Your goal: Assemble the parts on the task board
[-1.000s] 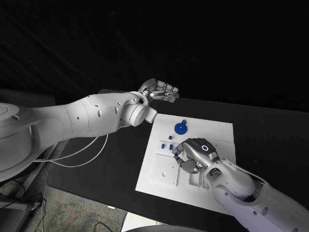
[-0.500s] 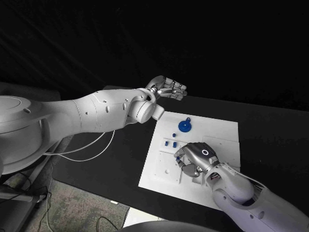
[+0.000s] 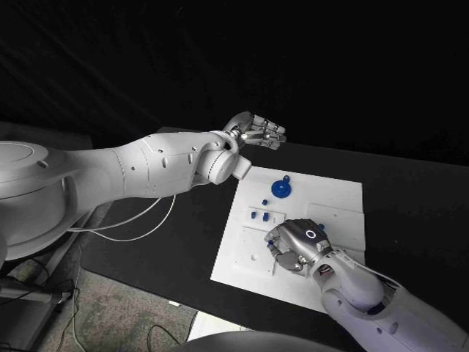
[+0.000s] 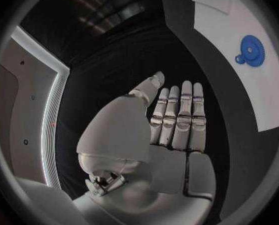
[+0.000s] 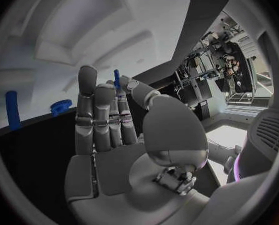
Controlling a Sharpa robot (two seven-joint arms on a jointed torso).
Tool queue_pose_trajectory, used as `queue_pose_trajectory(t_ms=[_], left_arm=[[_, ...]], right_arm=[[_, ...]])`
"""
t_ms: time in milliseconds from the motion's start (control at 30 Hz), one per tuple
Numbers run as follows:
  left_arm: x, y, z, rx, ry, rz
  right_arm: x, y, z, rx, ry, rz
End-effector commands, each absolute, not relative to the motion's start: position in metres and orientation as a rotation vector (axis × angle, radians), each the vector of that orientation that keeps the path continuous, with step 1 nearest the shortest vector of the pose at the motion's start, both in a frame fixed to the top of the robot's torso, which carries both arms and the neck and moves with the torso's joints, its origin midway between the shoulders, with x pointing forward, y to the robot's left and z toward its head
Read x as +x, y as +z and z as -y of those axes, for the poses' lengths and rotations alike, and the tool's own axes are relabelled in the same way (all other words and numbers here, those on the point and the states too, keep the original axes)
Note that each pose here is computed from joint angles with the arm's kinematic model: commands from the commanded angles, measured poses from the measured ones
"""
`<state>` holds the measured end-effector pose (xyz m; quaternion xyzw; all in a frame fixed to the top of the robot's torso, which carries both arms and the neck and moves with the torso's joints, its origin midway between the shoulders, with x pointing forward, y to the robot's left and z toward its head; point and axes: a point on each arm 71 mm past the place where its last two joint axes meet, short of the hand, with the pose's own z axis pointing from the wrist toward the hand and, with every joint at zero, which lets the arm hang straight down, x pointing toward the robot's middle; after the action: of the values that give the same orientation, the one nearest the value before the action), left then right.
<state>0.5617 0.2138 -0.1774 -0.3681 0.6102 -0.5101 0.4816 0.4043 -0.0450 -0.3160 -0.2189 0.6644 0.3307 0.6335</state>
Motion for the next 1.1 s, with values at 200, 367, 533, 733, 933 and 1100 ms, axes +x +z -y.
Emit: queue_pose_trajectory(t_ms=[200, 367, 533, 733, 933, 1100], left_arm=[[0.5617, -0.175, -0.2128, -0.894, -1.26, -1.485], [0.5616, -0.175, -0.2131, -0.894, -1.26, -1.485], [0.5615, -0.175, -0.213, -0.894, -1.261, -1.487], [0.5614, -0.1752, -0.2123, -0.894, -1.263, -1.491], [0.5614, -0.1753, -0.2121, -0.894, -1.264, -1.492], [0.5614, -0.1754, -0.212, -0.895, -1.264, -1.494]], right_arm=[[0.4014, -0.3195, 0.043, -0.522, 0.758, -1.512], [0.4014, -0.3213, 0.0432, -0.525, 0.749, -1.51], [0.4014, -0.322, 0.0423, -0.533, 0.742, -1.504], [0.4016, -0.3226, 0.0409, -0.537, 0.735, -1.5], [0.4021, -0.3222, 0.0407, -0.53, 0.727, -1.489], [0.4016, -0.3208, 0.04, -0.522, 0.732, -1.473]])
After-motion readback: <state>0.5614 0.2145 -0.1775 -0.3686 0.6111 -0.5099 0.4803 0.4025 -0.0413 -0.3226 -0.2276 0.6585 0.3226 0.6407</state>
